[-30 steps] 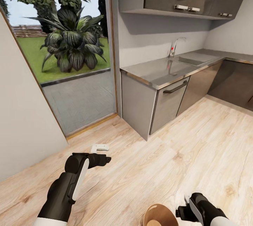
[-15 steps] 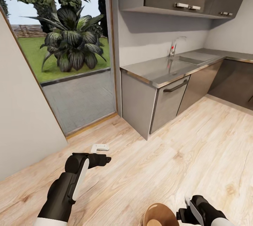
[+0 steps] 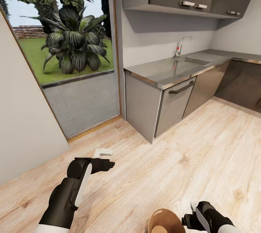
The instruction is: Put the three can of soda from the living room inside the tash can in the kitchen.
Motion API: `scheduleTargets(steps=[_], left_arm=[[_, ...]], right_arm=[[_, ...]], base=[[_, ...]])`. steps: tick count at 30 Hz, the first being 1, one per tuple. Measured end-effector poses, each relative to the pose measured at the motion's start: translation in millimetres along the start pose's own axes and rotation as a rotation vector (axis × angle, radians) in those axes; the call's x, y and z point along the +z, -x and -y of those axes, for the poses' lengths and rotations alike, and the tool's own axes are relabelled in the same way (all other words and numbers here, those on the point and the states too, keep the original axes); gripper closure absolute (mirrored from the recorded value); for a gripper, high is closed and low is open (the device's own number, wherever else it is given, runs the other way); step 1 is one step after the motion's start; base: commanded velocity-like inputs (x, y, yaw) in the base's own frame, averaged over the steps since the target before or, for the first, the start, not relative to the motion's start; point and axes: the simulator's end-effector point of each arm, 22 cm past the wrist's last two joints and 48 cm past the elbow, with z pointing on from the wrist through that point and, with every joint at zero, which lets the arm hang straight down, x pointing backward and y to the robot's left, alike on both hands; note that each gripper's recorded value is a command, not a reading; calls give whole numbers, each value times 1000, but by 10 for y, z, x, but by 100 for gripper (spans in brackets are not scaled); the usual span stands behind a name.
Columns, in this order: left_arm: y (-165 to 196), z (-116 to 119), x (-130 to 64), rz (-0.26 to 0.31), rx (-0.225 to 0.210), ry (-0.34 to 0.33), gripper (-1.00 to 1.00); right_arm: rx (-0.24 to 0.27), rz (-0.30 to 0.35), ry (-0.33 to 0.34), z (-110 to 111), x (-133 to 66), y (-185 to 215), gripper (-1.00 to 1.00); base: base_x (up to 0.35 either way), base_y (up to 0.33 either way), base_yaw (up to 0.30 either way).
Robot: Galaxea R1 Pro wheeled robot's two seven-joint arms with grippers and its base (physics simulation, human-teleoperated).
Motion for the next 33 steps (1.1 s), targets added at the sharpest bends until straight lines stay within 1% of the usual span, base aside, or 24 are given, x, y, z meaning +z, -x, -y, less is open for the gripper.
scheduleTargets(steps=[16, 22, 33], left_arm=[[-185, -38, 224, 4, -1, -3, -100], [-180, -35, 221, 6, -1, -5, -100], [-321, -69, 383, 6, 0, -3, -100]], right_arm=[[-4, 4, -2, -6, 302, -29, -100], [-5, 5, -3, -5, 303, -28, -100], [-6, 5, -3, -17, 520, -62, -100]], base=[[0, 0, 0], [0, 0, 0], [0, 0, 0]])
